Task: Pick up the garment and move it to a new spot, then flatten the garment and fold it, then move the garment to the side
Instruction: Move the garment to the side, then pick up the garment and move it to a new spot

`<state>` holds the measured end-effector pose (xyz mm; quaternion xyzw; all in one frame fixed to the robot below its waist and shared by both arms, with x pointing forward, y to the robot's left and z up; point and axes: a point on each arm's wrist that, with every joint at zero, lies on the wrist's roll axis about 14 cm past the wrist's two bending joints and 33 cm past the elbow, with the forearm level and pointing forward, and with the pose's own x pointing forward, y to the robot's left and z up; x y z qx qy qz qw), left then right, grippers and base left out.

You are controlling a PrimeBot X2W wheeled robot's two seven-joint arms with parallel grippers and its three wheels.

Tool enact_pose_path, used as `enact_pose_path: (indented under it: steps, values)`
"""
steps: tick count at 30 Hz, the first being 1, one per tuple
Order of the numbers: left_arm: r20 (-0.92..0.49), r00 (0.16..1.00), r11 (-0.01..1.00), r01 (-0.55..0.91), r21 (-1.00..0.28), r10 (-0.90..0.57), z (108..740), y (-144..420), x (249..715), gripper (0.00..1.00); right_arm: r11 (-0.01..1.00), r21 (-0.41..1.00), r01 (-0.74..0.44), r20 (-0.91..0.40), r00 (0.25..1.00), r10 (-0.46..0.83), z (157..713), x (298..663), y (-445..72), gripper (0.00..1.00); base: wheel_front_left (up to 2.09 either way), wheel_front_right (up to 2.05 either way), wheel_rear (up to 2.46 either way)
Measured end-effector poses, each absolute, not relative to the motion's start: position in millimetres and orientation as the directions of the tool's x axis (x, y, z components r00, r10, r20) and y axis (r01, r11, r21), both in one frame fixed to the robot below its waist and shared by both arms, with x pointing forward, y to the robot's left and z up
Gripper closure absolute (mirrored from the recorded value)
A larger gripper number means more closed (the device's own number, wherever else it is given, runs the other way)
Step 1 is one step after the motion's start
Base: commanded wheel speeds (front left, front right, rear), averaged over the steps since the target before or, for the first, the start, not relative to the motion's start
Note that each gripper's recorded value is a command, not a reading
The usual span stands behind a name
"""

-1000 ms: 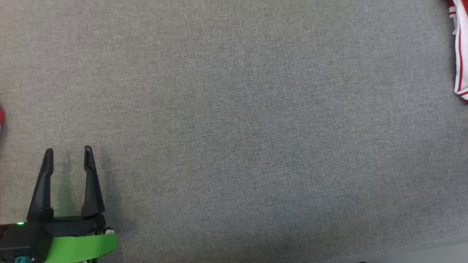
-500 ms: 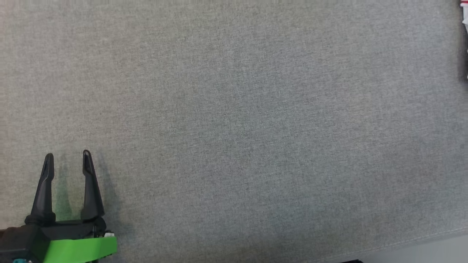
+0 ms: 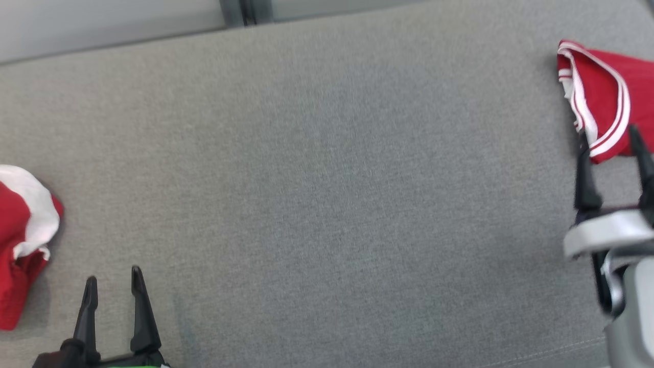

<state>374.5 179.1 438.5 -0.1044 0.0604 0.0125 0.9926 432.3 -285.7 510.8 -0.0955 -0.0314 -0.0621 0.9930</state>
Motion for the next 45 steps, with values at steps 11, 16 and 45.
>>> enact_pose_path:
  steps: [11, 16, 45]
  values:
    - [-0.078, 0.993, 0.972, -0.099, -0.211, 0.084, 459.7, 198.9, 330.1, 0.0, 1.0, -0.021, 0.015, 0.029, 0.999, -0.015, 491.4, 337.4, -211.9, 0.0, 0.0, 0.0, 0.0]
    - [-0.033, 0.995, 0.971, -0.1, -0.216, 0.095, 472.5, 203.6, 322.2, 0.0, 1.0, 0.02, -0.02, -0.006, 1.0, 0.02, 478.7, 321.2, -194.0, 0.0, 0.0, 0.0, 0.0]
    - [-0.037, 0.932, 0.91, -0.359, -0.21, 0.359, 470.9, 274.0, 248.9, 0.0, 0.915, 0.108, -0.39, 0.01, 0.92, 0.391, 481.1, 352.4, -70.5, 0.0, 0.0, 0.0, 0.0]
